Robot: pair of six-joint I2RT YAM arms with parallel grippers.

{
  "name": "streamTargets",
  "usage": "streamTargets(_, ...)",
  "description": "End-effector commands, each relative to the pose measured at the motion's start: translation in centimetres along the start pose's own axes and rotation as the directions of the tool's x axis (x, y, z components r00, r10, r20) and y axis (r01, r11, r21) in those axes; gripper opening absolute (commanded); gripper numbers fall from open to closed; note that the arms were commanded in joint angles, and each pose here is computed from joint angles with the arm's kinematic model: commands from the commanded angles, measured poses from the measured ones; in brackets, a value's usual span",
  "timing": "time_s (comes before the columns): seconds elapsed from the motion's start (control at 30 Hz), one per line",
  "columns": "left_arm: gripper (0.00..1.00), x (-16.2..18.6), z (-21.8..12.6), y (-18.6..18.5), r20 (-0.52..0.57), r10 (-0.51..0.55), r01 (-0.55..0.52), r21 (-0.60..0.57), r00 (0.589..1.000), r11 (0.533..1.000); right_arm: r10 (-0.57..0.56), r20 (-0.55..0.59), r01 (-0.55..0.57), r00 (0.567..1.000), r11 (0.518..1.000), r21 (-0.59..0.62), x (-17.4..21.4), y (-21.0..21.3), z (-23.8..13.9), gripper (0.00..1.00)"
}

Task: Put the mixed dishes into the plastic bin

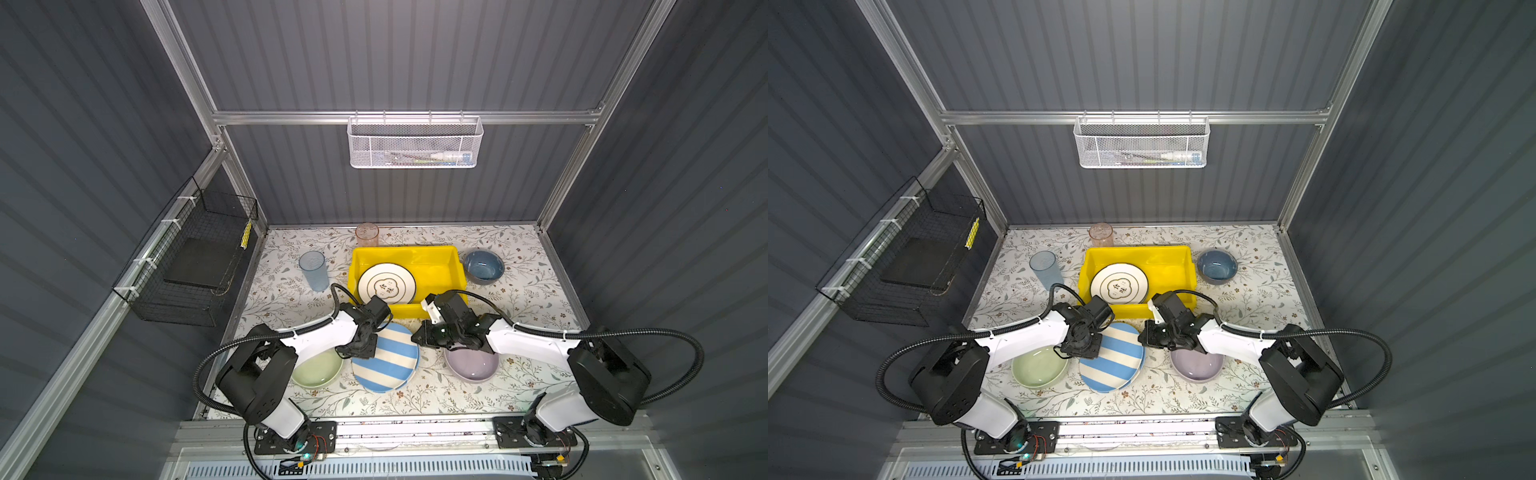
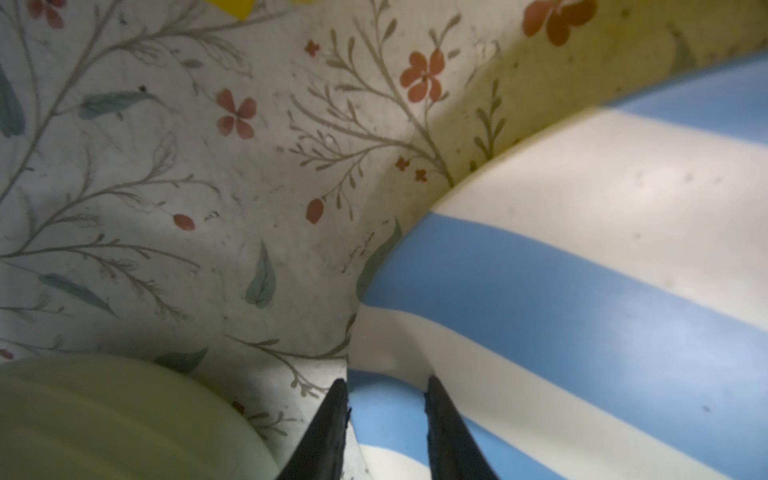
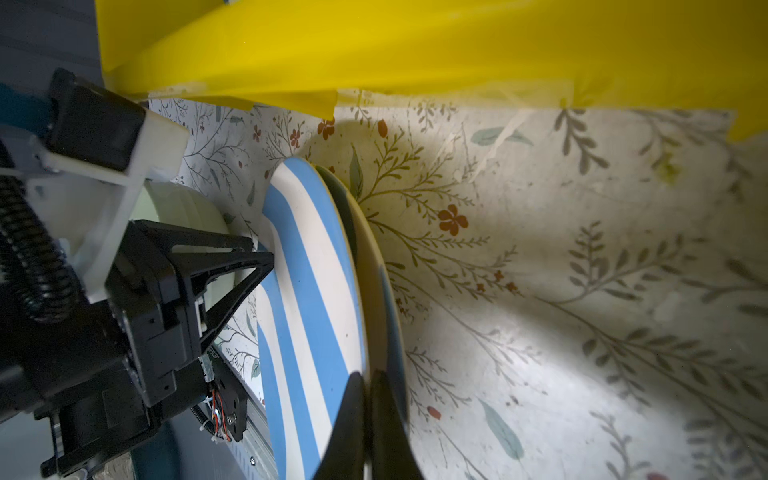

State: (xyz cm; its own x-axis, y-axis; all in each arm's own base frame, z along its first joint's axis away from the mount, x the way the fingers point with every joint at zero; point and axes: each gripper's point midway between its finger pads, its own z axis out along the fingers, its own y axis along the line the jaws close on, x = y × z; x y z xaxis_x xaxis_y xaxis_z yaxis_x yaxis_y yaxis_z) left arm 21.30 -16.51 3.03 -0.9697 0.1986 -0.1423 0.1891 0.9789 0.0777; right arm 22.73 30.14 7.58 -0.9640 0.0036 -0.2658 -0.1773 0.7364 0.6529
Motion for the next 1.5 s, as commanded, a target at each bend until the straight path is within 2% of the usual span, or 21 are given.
streamTargets(0.0,0.36,-1.4,-1.4,-1.8,0.034,-0.022,0.019,0.086,0.999,0.996,-0.02,0.009,0.02,1.0,0.999,-0.026,0.0,0.5,-0.6,0.0)
streamTargets(0.67,0.42,-3.8,-7.8,-1.1,0.158,-0.073,0.051,0.143,0.985,0.988,-0.02,0.057,0.024,0.998,0.998,-0.066,-0.6,-0.1,-3.7,0.0)
streamTargets(1.1,0.45,-4.4,-8.9,2.7,0.168,-0.174,0.142,0.187,0.97,0.972,-0.032,0.036,0.039,0.999,0.979,-0.199,-1.0,1.7,-5.1,0.0)
streamTargets(1.47,0.48,-5.1,-9.3,4.2,0.184,-0.192,0.161,0.171,0.964,0.972,-0.053,0.063,0.069,0.997,0.957,-0.281,-2.5,3.6,-7.8,0.0)
